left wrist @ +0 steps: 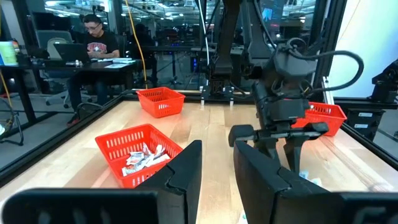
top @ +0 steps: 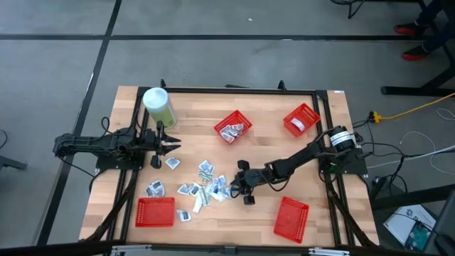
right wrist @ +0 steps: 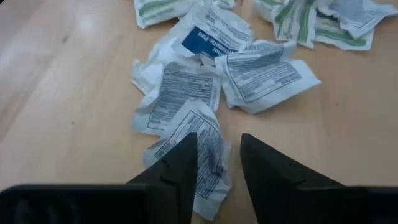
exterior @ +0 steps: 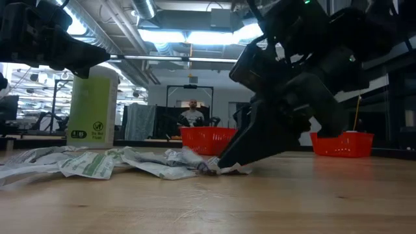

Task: Pick & Place First Aid Supplies
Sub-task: Put the blue alcohol pad into the red container, then adjust the red container

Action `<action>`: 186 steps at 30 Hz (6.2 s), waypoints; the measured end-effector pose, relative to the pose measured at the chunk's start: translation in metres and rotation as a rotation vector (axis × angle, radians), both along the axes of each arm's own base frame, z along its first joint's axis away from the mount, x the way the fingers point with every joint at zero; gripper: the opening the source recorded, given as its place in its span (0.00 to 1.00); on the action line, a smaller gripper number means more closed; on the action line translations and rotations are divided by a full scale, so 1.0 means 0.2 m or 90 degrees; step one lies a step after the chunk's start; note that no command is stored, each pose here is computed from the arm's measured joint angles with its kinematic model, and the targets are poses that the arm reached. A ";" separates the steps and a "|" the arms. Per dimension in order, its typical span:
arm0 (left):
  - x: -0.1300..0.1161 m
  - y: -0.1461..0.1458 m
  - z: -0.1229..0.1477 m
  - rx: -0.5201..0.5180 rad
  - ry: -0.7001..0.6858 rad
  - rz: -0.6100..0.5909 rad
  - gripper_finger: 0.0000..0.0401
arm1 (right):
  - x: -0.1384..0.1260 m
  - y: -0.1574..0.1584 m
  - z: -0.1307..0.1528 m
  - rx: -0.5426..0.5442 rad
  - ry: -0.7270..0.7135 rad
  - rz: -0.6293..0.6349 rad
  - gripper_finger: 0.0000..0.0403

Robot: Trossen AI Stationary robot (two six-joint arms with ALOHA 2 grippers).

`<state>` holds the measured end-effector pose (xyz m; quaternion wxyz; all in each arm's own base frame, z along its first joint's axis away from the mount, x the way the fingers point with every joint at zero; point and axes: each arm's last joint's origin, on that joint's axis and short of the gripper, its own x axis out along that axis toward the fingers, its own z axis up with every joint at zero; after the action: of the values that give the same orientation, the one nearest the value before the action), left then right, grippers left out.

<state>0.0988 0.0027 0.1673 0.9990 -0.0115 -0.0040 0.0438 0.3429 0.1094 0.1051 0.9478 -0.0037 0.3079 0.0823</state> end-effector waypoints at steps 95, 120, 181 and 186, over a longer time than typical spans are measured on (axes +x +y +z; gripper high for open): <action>0.00 0.00 0.00 0.000 0.000 0.000 0.22 | -0.55 0.37 0.53 0.643 0.615 -0.058 0.05; 0.00 0.00 0.00 0.000 0.000 0.000 0.22 | -0.65 0.30 0.43 0.537 0.774 -0.252 0.17; 0.00 0.00 0.00 0.000 0.000 0.000 0.22 | -0.77 -0.57 0.60 -0.134 0.383 -0.678 0.29; 0.00 0.00 0.00 0.000 0.000 0.000 0.22 | -0.74 -0.66 0.60 -0.115 0.391 -0.682 0.29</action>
<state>0.0988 0.0027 0.1673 0.9990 -0.0115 -0.0040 0.0439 0.1942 -0.0226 0.2247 0.7217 0.0947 0.5312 -0.4336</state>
